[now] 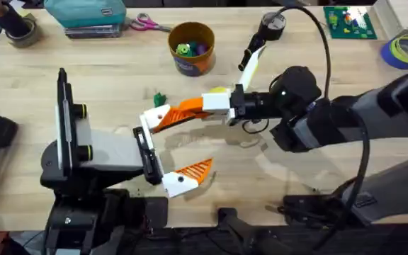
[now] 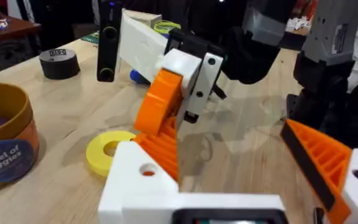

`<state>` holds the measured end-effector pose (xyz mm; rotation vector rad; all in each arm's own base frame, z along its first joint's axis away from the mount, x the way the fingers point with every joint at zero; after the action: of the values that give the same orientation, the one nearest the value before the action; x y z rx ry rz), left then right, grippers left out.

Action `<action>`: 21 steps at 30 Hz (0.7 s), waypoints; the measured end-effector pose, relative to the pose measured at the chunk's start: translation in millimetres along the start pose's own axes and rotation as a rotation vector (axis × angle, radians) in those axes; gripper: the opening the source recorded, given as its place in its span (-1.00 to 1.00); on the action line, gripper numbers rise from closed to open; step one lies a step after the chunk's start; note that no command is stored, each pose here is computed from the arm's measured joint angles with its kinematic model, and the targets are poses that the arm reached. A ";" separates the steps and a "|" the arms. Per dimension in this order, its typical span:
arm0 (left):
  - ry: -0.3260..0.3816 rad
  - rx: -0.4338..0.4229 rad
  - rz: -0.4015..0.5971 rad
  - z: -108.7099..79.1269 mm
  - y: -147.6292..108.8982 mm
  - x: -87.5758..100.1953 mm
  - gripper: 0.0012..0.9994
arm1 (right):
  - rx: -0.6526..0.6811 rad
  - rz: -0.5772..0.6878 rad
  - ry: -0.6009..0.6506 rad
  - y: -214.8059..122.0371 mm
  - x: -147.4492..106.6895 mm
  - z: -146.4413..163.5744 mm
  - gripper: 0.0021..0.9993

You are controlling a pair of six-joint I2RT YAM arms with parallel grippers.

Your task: Pick up the gripper from the table and insert it into the empty holder that is missing its gripper. Then pick up a screw, insert it into the mounting hole, and use the screwdriver to tighten it. Finally, clean up the table by picking up the vegetable and placing it into the bucket.

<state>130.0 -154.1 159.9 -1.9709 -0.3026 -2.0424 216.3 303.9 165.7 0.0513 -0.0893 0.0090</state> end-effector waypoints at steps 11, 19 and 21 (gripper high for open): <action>0.000 0.003 0.000 0.5 0.0 -0.1 0.97 | 0.000 -0.005 0.002 1.2 -0.5 -0.3 -0.99; -0.001 0.003 0.001 0.5 0.0 -0.1 0.97 | 0.000 -0.005 0.002 1.2 -0.5 -0.3 -0.99; 0.000 0.002 0.000 0.4 0.0 0.0 0.97 | -0.001 -0.005 0.005 1.3 -0.5 -0.5 -0.66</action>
<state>130.3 -154.0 160.0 -1.9695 -0.3045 -2.0411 215.9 305.2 165.2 0.0507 -0.0842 0.0036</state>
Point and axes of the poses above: each hand's point on the last joint's axis, 136 mm out from that joint toward the fingers, its own y axis out along the fingers, its own z axis along the line the jaws close on, x = y × z, the point moved 1 cm from there along -y, back along the fingers, and after that the axes turned 7 degrees about y, right-handed, at the moved point
